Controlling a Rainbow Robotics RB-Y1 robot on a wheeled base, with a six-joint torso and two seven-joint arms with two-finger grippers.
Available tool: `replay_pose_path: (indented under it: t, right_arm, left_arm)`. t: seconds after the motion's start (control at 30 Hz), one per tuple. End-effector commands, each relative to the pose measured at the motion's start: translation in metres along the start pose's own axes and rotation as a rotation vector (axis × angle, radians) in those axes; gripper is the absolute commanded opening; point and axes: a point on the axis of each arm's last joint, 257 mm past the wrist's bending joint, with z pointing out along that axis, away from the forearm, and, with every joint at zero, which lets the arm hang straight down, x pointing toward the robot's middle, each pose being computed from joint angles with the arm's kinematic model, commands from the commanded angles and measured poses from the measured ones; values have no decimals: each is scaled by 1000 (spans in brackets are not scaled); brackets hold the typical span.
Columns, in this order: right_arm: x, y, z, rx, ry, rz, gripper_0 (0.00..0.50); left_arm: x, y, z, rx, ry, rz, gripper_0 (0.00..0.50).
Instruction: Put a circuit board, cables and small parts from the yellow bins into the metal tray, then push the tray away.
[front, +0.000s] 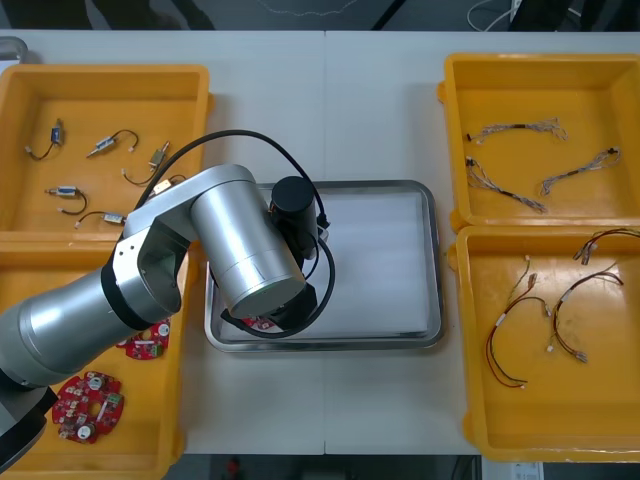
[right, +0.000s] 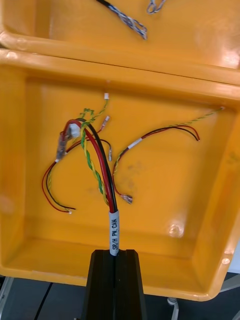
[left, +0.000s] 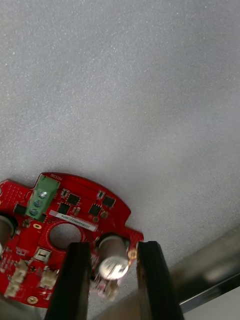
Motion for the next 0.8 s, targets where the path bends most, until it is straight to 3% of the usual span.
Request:
replay_pose_path:
  t: [0.03,0.2,0.37,0.63,0.73,0.8]
  right_arm:
    - [-6,14,-6,10,-4,-122,0]
    - [-5,21,-6,-6,4,-162,0]
    - [-5,26,-6,-17,9,-196,0]
    - [-7,28,-6,-18,6,-226,0]
    - [-12,38,-8,-41,-1,-266,0]
    - [-16,47,-8,-53,-6,-298,0]
  left_arm:
    - [-19,-11,-11,5,-53,-87,500]
    - [-23,-11,-15,11,-66,-112,500]
    - [-34,-8,-32,25,-105,-147,500]
    - [-46,24,-80,18,-147,-254,500]
    - [-48,47,-100,4,-162,-313,500]
    - [-55,63,-114,11,-196,-360,500]
